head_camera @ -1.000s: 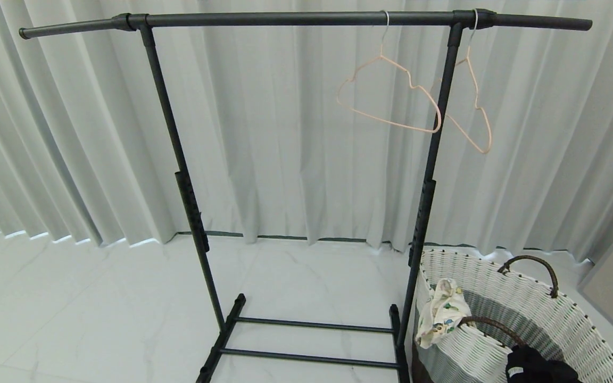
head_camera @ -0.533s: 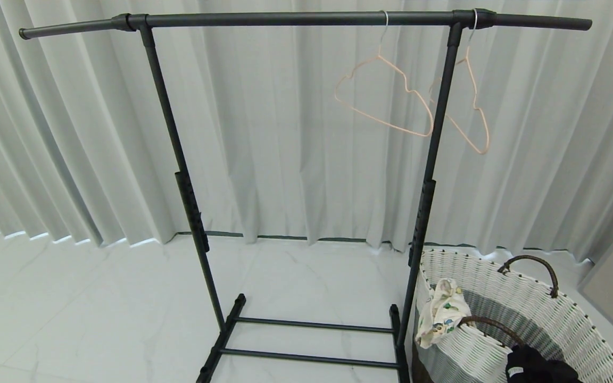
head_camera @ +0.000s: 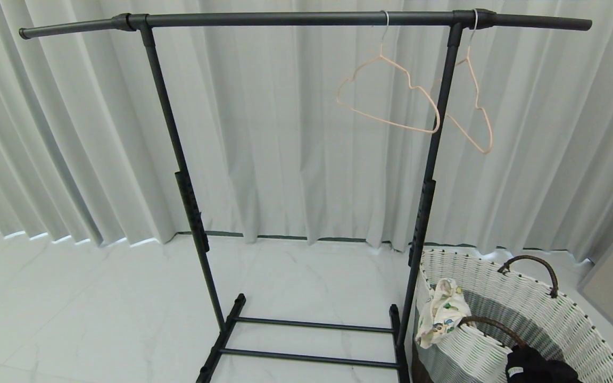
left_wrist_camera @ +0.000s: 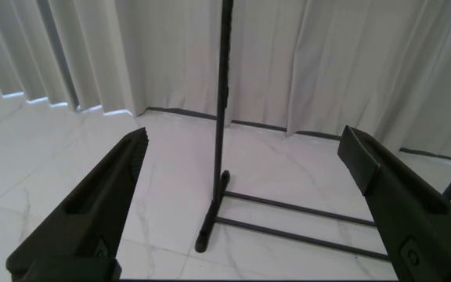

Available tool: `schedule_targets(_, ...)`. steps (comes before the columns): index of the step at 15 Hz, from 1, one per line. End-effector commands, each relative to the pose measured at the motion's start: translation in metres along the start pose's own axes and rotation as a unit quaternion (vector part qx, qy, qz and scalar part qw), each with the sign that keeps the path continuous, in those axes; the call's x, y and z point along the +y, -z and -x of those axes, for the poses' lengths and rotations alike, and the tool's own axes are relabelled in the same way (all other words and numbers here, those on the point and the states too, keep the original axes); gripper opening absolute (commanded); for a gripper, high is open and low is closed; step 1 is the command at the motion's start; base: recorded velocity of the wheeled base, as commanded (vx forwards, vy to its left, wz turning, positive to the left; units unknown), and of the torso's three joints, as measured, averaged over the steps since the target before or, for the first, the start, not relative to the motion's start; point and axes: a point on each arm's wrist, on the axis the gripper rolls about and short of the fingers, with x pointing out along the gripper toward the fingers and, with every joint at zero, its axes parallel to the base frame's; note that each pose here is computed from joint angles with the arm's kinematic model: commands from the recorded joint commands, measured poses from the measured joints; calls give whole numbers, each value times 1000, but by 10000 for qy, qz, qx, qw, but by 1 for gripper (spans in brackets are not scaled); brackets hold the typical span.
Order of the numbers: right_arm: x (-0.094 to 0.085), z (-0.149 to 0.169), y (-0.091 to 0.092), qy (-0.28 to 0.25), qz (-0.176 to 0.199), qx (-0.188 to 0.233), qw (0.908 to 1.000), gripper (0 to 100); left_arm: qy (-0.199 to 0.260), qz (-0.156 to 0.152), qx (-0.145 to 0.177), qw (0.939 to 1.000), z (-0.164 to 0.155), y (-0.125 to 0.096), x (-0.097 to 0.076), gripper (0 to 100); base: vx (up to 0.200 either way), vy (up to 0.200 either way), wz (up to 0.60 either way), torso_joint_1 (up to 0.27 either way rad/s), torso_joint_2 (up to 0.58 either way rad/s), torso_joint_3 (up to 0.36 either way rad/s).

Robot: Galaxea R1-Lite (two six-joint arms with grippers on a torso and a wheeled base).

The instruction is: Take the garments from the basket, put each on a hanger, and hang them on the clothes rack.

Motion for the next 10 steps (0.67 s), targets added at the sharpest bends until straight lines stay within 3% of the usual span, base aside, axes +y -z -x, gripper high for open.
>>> schedule_targets(1,-4,-70,6,-832,1012,1931,9724,100,0,2,-3,10000,0,0,0,100,0,0,0,0,0,0)
schedule_targets(3,-3,-91,17,-794,1287,2762,9491,100,0,2,-3,10000,0,0,0,100,0,0,0,0,0,0)
schedule_targets(4,-2,-100,21,-915,1290,2939,9427,100,0,2,-3,10000,0,0,0,100,0,0,0,0,0,0)
schedule_targets(10,6,-139,42,-1280,1578,3266,9230,100,0,2,-3,10000,0,0,0,100,0,0,0,0,0,0)
